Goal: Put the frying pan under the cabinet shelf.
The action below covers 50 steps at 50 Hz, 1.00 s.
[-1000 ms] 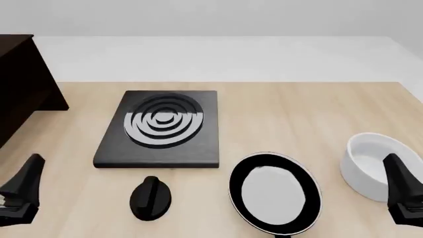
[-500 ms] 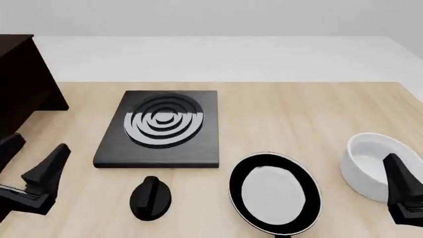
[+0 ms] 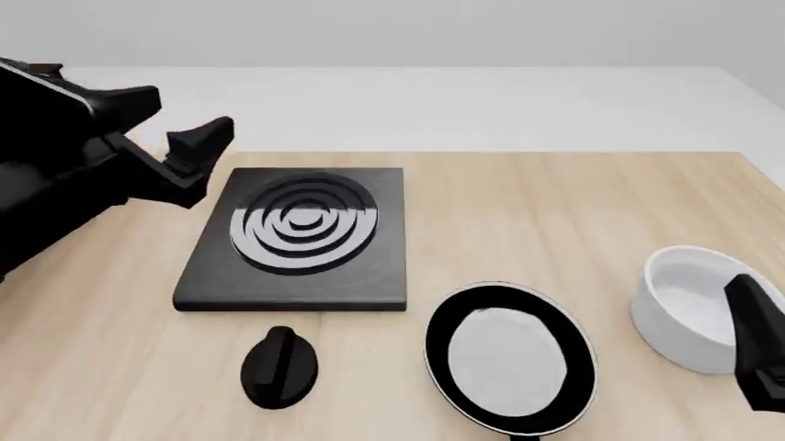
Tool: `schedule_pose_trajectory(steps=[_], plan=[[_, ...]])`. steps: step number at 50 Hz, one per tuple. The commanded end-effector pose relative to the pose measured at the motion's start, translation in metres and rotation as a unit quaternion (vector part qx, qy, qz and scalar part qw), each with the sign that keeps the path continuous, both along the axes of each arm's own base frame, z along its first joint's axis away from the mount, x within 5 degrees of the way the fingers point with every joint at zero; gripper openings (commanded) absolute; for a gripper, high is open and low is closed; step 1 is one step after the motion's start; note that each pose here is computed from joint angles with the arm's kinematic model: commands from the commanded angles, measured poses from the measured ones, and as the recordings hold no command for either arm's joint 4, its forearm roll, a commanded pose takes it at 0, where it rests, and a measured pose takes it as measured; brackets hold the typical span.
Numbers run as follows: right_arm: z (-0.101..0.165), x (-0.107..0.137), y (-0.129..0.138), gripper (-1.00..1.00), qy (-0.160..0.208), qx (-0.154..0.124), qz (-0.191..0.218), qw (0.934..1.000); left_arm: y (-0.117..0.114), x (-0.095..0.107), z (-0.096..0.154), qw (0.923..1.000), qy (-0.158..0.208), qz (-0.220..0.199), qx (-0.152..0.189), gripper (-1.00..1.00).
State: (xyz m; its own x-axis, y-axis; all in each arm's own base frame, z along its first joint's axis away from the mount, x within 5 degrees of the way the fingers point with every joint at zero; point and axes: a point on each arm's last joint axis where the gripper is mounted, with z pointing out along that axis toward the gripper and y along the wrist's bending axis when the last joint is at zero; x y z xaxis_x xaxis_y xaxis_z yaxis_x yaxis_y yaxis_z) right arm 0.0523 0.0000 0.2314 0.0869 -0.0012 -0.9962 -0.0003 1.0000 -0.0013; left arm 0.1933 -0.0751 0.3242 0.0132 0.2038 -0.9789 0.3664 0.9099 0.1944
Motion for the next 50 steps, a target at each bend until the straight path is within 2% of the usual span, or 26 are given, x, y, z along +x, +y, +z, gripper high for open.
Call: schedule_pose_trajectory(steps=[1, 2, 5, 9, 12, 15, 17, 18, 19, 22, 24, 26, 27, 29, 31, 33, 35, 38, 41, 43, 44, 45, 46, 47, 49, 50], plan=[[0.004, -0.001, 0.0, 1.0, 0.0, 0.0, 0.0, 1.0, -0.02, 0.021, 0.026, 0.9991, 0.002, -0.026, 0.034, 1.0], [0.004, -0.001, 0.0, 1.0, 0.0, 0.0, 0.0, 1.0, -0.024, 0.017, 0.032, 0.998, -0.005, -0.039, 0.05, 1.0], [0.004, -0.001, 0.0, 1.0, 0.0, 0.0, 0.0, 1.0, -0.026, 0.018, 0.039, 0.9976, -0.003, -0.043, 0.054, 1.0], [0.004, -0.001, 0.0, 1.0, 0.0, 0.0, 0.0, 1.0, -0.035, 0.019, 0.045, 0.9946, 0.004, -0.062, 0.083, 1.0], [0.004, -0.001, 0.0, 1.0, 0.0, 0.0, 0.0, 1.0, -0.048, 0.016, 0.048, 0.9882, 0.01, -0.093, 0.121, 1.0], [0.004, -0.001, 0.0, 1.0, 0.0, 0.0, 0.0, 1.0, -0.053, 0.017, 0.052, 0.9855, 0.008, -0.103, 0.134, 1.0], [0.004, -0.001, 0.0, 1.0, 0.0, 0.0, 0.0, 1.0, -0.061, 0.012, 0.051, 0.9794, 0.007, -0.125, 0.158, 1.0], [0.004, -0.001, 0.0, 1.0, 0.0, 0.0, 0.0, 1.0, -0.062, 0.015, 0.052, 0.9796, 0.011, -0.123, 0.158, 1.0], [0.004, -0.001, 0.0, 1.0, 0.0, 0.0, 0.0, 1.0, -0.066, 0.01, 0.053, 0.9751, 0.003, -0.139, 0.173, 1.0], [0.004, -0.001, 0.0, 1.0, 0.0, 0.0, 0.0, 1.0, -0.074, 0.009, 0.052, 0.9693, 0.008, -0.156, 0.19, 1.0], [0.004, -0.001, 0.0, 1.0, 0.0, 0.0, 0.0, 1.0, -0.085, -0.001, 0.05, 0.9583, 0.006, -0.189, 0.214, 1.0], [0.004, -0.001, 0.0, 1.0, 0.0, 0.0, 0.0, 1.0, -0.088, -0.004, 0.051, 0.9541, 0.002, -0.2, 0.223, 1.0], [0.004, -0.001, 0.0, 1.0, 0.0, 0.0, 0.0, 1.0, -0.092, -0.015, 0.051, 0.947, -0.004, -0.222, 0.233, 1.0], [0.004, -0.001, 0.0, 1.0, 0.0, 0.0, 0.0, 1.0, -0.096, -0.019, 0.05, 0.9407, -0.006, -0.235, 0.244, 1.0], [0.004, -0.001, 0.0, 1.0, 0.0, 0.0, 0.0, 1.0, -0.101, -0.025, 0.045, 0.9294, -0.01, -0.256, 0.266, 1.0], [0.004, -0.001, 0.0, 1.0, 0.0, 0.0, 0.0, 1.0, -0.104, -0.029, 0.048, 0.9271, -0.015, -0.265, 0.265, 1.0], [0.004, -0.001, 0.0, 1.0, 0.0, 0.0, 0.0, 1.0, -0.106, -0.037, 0.044, 0.9156, -0.027, -0.283, 0.285, 1.0], [0.004, -0.001, 0.0, 1.0, 0.0, 0.0, 0.0, 1.0, -0.11, -0.044, 0.038, 0.9044, -0.039, -0.301, 0.3, 1.0], [0.004, -0.001, 0.0, 1.0, 0.0, 0.0, 0.0, 1.0, -0.108, -0.059, 0.029, 0.8837, -0.088, -0.324, 0.326, 1.0], [0.004, -0.001, 0.0, 1.0, 0.0, 0.0, 0.0, 1.0, -0.111, -0.06, 0.026, 0.8784, -0.083, -0.331, 0.334, 1.0], [0.004, -0.001, 0.0, 1.0, 0.0, 0.0, 0.0, 1.0, -0.111, -0.062, 0.022, 0.8731, -0.088, -0.336, 0.342, 1.0], [0.004, -0.001, 0.0, 1.0, 0.0, 0.0, 0.0, 1.0, -0.111, -0.062, 0.022, 0.8731, -0.088, -0.336, 0.342, 1.0], [0.004, -0.001, 0.0, 1.0, 0.0, 0.0, 0.0, 1.0, -0.112, -0.063, 0.017, 0.8667, -0.088, -0.343, 0.352, 1.0], [0.004, -0.001, 0.0, 1.0, 0.0, 0.0, 0.0, 1.0, -0.114, -0.067, 0.018, 0.8646, -0.084, -0.351, 0.35, 1.0], [0.004, -0.001, 0.0, 1.0, 0.0, 0.0, 0.0, 1.0, -0.116, -0.072, 0.009, 0.8492, -0.086, -0.368, 0.369, 1.0], [0.004, -0.001, 0.0, 1.0, 0.0, 0.0, 0.0, 1.0, -0.116, -0.075, 0.008, 0.8462, -0.088, -0.372, 0.371, 1.0]])
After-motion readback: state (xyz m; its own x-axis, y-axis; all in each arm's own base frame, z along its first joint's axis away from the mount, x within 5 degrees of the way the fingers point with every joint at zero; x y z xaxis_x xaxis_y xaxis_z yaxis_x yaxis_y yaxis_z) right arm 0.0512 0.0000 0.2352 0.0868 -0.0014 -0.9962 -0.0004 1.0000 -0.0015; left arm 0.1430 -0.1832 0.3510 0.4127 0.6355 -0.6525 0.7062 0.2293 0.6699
